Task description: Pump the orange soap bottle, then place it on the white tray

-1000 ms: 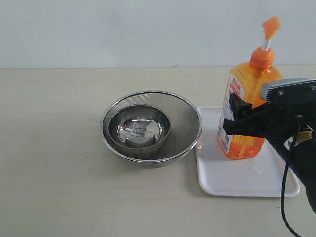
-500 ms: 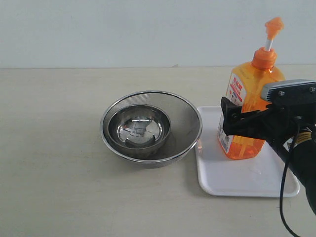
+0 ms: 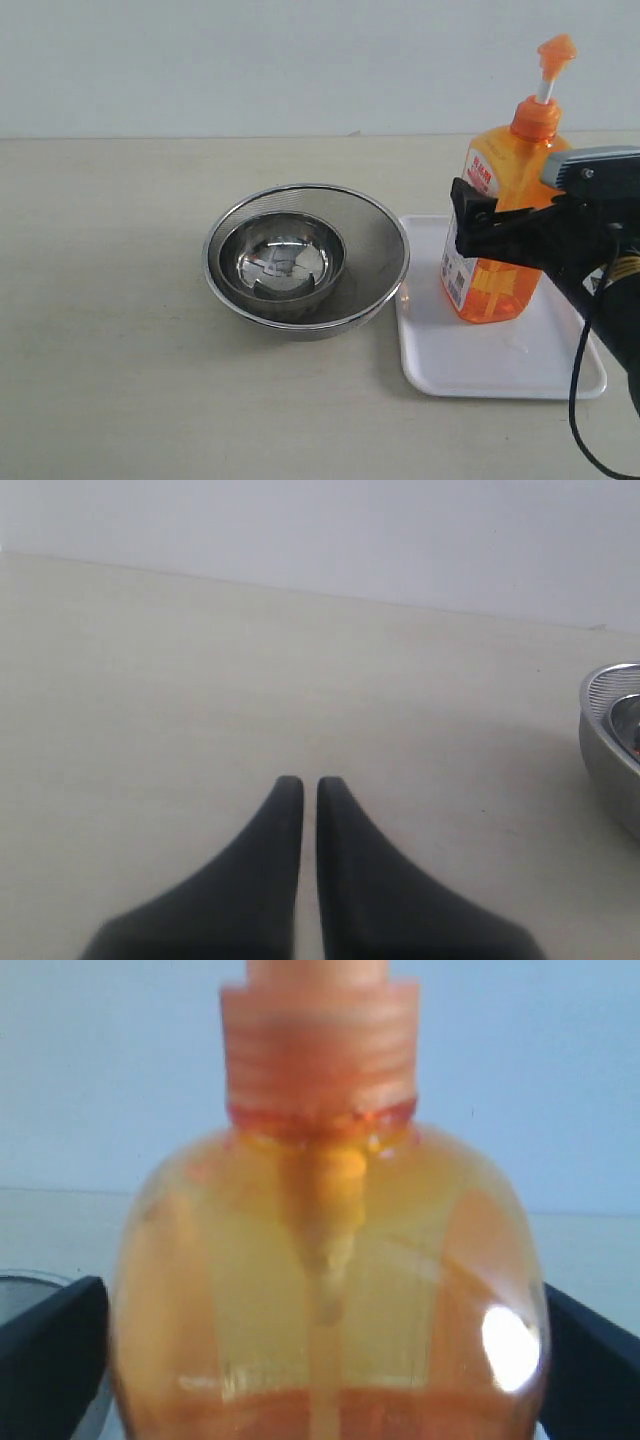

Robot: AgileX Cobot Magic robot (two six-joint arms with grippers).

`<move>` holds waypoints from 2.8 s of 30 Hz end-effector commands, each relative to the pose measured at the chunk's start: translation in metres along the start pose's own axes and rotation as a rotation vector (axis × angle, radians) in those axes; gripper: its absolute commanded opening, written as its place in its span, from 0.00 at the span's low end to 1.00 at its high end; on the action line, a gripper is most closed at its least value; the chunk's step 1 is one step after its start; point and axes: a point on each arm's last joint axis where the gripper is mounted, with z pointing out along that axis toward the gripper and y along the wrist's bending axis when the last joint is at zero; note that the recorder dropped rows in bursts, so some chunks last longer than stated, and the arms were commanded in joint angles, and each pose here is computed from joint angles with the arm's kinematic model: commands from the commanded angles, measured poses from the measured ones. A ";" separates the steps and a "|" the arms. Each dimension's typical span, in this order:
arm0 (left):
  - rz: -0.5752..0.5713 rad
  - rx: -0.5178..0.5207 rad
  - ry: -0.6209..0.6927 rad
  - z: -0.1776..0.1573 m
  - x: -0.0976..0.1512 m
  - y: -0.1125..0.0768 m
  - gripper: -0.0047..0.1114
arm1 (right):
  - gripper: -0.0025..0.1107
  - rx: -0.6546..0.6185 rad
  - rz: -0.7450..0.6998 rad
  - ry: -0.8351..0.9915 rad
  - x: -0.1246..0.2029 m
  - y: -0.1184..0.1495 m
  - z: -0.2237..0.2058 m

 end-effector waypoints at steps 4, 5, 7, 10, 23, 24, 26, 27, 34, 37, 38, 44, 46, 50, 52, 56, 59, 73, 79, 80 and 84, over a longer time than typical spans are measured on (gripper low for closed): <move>-0.004 -0.004 0.001 0.000 0.001 0.000 0.08 | 0.95 -0.015 0.018 -0.074 -0.029 0.002 -0.009; -0.004 -0.004 0.001 0.000 0.001 0.000 0.08 | 0.95 -0.016 0.018 -0.082 -0.033 0.002 -0.010; -0.004 -0.004 0.001 0.000 0.001 0.000 0.08 | 0.95 -0.019 0.021 -0.093 -0.039 0.002 -0.012; -0.004 -0.004 0.001 0.000 0.001 0.000 0.08 | 0.95 -0.025 0.025 -0.103 -0.048 0.002 -0.017; -0.004 -0.004 0.001 0.000 0.001 0.000 0.08 | 0.95 -0.073 0.042 -0.084 -0.088 0.001 -0.050; -0.004 -0.004 0.001 0.000 0.001 0.000 0.08 | 0.95 -0.079 0.046 -0.074 -0.090 0.001 -0.053; -0.004 -0.004 0.001 0.000 0.001 0.000 0.08 | 0.95 -0.089 0.052 -0.054 -0.093 0.001 -0.059; -0.004 -0.004 0.001 0.000 0.001 0.000 0.08 | 0.95 -0.094 0.057 -0.054 -0.096 0.001 -0.063; -0.004 -0.004 0.001 0.000 0.001 0.000 0.08 | 0.90 -0.124 0.091 0.030 -0.102 -0.001 -0.084; -0.004 -0.004 0.001 0.000 0.001 0.000 0.08 | 0.68 -0.141 0.088 0.049 -0.105 -0.001 -0.092; -0.004 -0.004 0.001 0.000 0.001 0.000 0.08 | 0.57 -0.147 0.088 0.053 -0.106 -0.001 -0.096; -0.004 -0.004 0.001 0.000 0.001 0.000 0.08 | 0.03 -0.182 0.092 0.128 -0.106 -0.001 -0.112; -0.004 -0.004 0.001 0.000 0.001 0.000 0.08 | 0.02 -0.196 0.107 0.177 -0.104 -0.001 -0.118; -0.004 -0.004 0.001 0.000 0.001 0.000 0.08 | 0.02 -0.214 0.113 0.218 -0.103 -0.001 -0.127; -0.004 -0.004 0.001 0.000 0.001 0.000 0.08 | 0.02 -0.222 0.114 0.222 -0.104 -0.001 -0.132; -0.004 -0.004 0.001 0.000 0.001 0.000 0.08 | 0.02 -0.238 0.114 0.257 -0.102 -0.001 -0.140; -0.004 -0.004 0.001 0.000 0.001 0.000 0.08 | 0.02 -0.252 0.155 0.297 -0.101 -0.001 -0.148; -0.004 -0.004 0.001 0.000 0.001 0.000 0.08 | 0.02 -0.264 0.297 0.348 -0.099 0.001 -0.156; -0.004 -0.004 0.001 0.000 0.001 0.000 0.08 | 0.02 -0.264 0.295 0.348 -0.099 0.001 -0.156; -0.004 -0.004 0.001 0.000 0.001 0.000 0.08 | 0.02 -0.265 0.289 0.352 -0.099 0.001 -0.156; -0.004 -0.004 0.001 0.000 0.001 0.000 0.08 | 0.02 -0.270 0.255 0.361 -0.098 0.001 -0.156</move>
